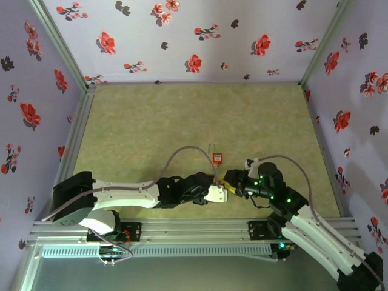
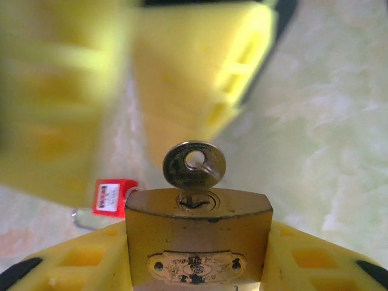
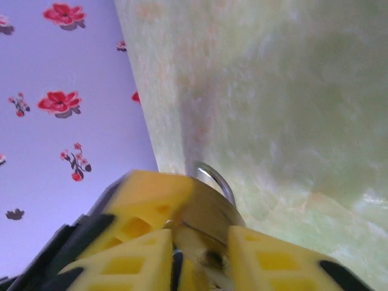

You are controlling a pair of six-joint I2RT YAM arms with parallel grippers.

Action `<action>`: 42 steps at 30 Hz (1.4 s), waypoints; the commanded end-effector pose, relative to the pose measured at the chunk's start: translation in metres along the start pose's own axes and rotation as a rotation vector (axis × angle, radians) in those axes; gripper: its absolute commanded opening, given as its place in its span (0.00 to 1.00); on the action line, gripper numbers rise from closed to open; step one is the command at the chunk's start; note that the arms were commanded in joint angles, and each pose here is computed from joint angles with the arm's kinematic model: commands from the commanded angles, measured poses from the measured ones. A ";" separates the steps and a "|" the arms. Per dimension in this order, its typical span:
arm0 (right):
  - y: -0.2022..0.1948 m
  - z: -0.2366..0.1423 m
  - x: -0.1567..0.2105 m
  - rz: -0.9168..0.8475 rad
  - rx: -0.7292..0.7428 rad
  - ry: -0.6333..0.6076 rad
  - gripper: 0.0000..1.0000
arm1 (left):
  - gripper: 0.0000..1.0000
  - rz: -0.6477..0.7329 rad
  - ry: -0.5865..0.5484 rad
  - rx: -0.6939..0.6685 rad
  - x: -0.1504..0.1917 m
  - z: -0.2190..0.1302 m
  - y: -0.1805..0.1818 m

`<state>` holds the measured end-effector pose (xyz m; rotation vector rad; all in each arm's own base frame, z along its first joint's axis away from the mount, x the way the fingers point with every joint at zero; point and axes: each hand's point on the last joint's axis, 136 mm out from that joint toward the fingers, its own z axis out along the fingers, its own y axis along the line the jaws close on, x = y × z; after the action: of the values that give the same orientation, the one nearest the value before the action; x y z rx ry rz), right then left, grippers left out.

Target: Unlock with the key

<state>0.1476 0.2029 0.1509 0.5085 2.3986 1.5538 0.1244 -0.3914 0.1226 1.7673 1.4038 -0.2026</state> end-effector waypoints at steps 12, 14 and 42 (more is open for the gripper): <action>-0.014 -0.011 0.009 -0.216 0.079 0.039 0.60 | 0.00 -0.202 -0.063 0.186 -0.023 -0.020 0.017; -0.009 -0.009 0.011 -0.231 0.046 0.046 0.61 | 0.00 -0.201 -0.060 0.197 -0.023 -0.019 0.016; -0.018 0.018 0.026 -0.285 0.047 0.144 0.36 | 0.00 -0.185 -0.067 0.315 -0.040 -0.013 0.005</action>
<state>0.1252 0.2204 0.1269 0.0797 2.5038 1.4693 0.1109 -0.3974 0.1328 1.8804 1.6147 -0.5369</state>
